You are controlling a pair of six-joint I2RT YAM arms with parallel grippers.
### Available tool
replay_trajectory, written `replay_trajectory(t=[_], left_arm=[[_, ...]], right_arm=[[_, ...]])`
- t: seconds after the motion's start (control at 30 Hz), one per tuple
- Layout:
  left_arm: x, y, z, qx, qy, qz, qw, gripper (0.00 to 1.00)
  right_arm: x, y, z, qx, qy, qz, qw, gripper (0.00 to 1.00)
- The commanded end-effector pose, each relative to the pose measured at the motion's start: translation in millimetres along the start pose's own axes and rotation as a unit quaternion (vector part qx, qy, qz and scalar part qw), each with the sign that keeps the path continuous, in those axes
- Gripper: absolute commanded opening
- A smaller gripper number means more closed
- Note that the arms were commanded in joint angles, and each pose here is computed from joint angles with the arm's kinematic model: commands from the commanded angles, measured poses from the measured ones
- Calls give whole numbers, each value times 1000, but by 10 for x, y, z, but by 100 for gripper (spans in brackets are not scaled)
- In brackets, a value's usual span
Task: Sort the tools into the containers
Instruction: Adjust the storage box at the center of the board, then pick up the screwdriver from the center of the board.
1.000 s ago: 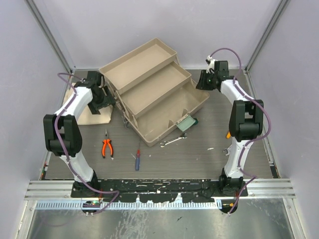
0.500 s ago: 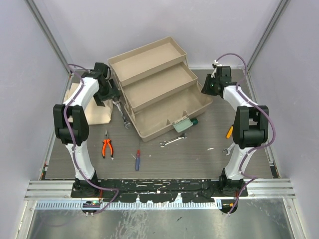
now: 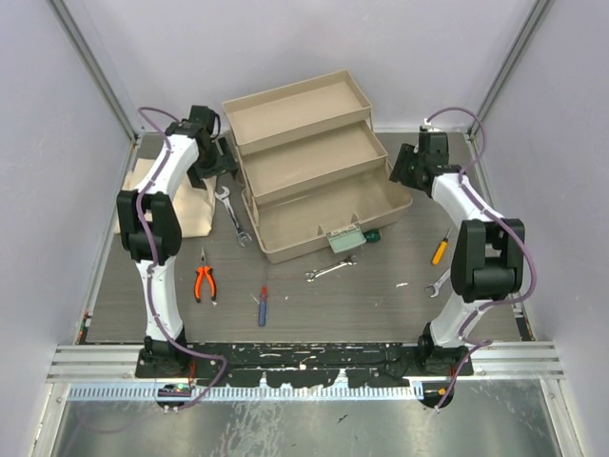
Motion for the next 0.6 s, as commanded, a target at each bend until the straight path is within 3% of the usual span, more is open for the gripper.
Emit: replay_trajectory(t=[0.0,0.1,0.2,0.57], left_arm=[[-416,-156,143,-4,-49,-68,996,86],[-604,-52,190,-7,-73,-69,995,87],[-820,79,210,-17,-101,-67,992,94],[-1462,363,4,-6,-209,-109,972,100]], right_arm=[[-541,-16,368,27,-111,-36,993,63],[-749,-69,328,52,-138,-50,988,72],[-891,-75,225,88,-146,-50,984,77],[-1261,-62,-474,184,-109,-17,977,77]])
Point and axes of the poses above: each gripper's point midway between its finger pads, its own x axis out along the fingers, its own y axis along the line the jaws close on, z = x × y, the point moved 6 cm from there along -x, back along the fingers, and after that the axes turned 6 degrees about -x, right-handed, at the moved point
